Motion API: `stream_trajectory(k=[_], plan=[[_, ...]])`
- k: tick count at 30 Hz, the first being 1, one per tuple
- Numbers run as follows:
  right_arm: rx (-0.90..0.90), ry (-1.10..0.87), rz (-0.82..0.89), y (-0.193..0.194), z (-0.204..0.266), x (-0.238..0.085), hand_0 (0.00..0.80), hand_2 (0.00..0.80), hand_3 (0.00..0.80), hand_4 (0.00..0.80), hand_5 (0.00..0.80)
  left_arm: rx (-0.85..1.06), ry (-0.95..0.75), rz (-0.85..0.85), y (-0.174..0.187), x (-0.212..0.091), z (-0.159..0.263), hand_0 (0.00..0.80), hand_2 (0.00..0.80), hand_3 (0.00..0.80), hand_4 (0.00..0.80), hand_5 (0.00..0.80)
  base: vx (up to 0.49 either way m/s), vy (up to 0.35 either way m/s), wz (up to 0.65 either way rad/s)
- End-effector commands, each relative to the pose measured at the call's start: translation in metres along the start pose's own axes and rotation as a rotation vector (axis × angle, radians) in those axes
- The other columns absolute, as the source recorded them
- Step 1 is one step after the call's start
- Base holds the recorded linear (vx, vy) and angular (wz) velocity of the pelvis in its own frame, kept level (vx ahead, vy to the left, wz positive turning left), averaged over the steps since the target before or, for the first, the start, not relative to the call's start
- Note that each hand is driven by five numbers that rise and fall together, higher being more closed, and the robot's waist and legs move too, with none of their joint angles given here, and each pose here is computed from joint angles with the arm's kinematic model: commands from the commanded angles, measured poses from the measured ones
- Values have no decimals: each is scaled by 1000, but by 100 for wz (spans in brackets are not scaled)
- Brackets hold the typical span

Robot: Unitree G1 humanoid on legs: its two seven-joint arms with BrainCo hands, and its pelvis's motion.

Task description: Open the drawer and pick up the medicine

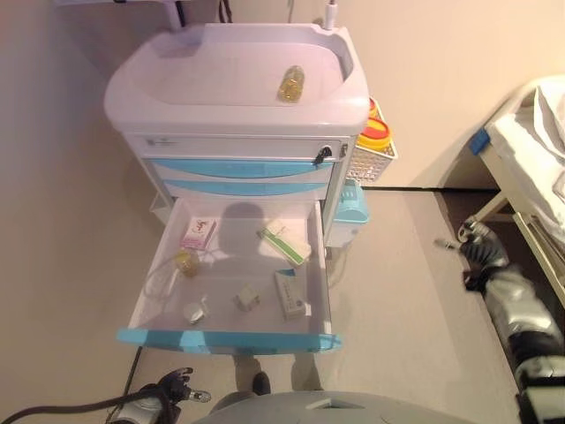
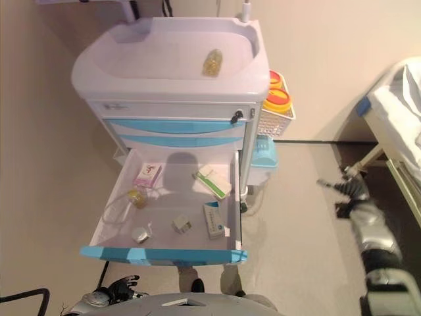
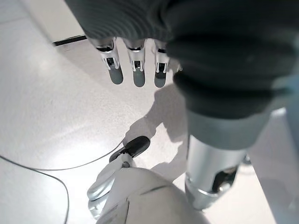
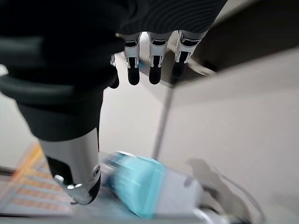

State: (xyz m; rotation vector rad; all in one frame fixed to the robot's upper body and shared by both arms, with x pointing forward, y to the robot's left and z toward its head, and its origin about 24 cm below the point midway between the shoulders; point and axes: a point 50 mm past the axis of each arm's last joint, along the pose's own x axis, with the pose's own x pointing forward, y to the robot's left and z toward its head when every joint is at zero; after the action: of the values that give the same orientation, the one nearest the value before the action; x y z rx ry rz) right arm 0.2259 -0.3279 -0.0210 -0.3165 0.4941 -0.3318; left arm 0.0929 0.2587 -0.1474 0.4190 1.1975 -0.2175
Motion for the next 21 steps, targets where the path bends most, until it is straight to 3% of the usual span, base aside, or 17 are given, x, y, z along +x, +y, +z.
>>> stream_trajectory(k=[1, 6, 12, 21], plan=[[2, -149, -28, 10, 15, -1, 0, 0, 0, 0, 0, 122, -60, -9, -6, 4, 18, 0, 0, 0, 0, 0, 8, 6, -25], [-33, -8, -10, 36, -39, -17, 0, 0, 0, 0, 0, 214, -135, -22, -4, 3, 44, 0, 0, 0, 0, 0, -30, 11, -30], [-96, 74, -15, 31, -68, -25, 0, 0, 0, 0, 0, 274, -312, 60, 24, -11, 99, 0, 0, 0, 0, 0, -121, 64, -33], [-146, 48, 52, 37, -67, -27, 0, 0, 0, 0, 0, 263, -617, 270, 98, -74, 184, 0, 0, 0, 0, 0, -116, 40, -10]])
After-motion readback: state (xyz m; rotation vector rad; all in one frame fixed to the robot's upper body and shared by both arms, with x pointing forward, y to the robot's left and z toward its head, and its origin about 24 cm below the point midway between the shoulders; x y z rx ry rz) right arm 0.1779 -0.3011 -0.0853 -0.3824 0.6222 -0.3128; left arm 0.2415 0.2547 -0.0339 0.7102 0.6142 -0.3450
